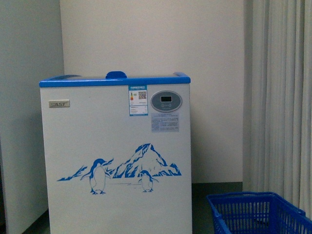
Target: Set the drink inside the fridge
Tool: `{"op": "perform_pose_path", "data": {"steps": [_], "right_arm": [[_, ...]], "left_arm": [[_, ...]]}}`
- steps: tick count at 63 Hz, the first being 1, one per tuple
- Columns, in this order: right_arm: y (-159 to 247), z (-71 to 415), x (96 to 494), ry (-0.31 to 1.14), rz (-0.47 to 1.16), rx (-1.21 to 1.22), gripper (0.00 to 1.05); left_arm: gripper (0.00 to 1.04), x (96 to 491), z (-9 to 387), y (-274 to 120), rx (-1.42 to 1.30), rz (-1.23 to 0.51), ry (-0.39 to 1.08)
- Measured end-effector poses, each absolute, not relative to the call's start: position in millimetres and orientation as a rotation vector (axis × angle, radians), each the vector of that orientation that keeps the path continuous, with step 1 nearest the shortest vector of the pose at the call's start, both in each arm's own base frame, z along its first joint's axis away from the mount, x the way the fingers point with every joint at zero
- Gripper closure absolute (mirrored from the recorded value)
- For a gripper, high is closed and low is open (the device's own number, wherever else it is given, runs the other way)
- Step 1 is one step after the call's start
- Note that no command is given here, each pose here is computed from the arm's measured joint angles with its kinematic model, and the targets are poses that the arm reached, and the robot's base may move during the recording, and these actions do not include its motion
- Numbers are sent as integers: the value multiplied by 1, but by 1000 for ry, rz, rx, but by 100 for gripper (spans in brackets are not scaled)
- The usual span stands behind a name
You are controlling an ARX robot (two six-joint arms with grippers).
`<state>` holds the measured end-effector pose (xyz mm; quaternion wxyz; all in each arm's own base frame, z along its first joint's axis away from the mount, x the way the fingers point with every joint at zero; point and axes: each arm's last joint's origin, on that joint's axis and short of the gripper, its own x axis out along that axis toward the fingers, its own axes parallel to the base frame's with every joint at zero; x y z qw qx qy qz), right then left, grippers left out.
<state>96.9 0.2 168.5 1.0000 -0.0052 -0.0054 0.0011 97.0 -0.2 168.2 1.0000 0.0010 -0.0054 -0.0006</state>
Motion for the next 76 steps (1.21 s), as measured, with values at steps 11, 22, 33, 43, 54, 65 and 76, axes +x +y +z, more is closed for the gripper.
{"op": "perform_pose_path", "data": {"steps": [11,22,33,43,54,65,76], "right_arm": [[0,168,97,-11,2,-11,7],[0,168,97,-11,2,-10,7],[0,168,97,-11,2,-10,7],[0,168,97,-11,2,-11,7],[0,168,97,-11,2,-10,7],[0,168,97,-11,2,-10,7],[0,168,97,-11,2,-10,7]], "left_arm": [[8,97,168,0,2,-2,-11],[8,97,168,0,2,-1,-11],[8,97,168,0,2,-2,-11],[8,97,168,0,2,-2,-11],[8,97,168,0,2,-2,-11],[8,97,168,0,2,-1,-11],[8,97,168,0,2,-1,-11]]}}
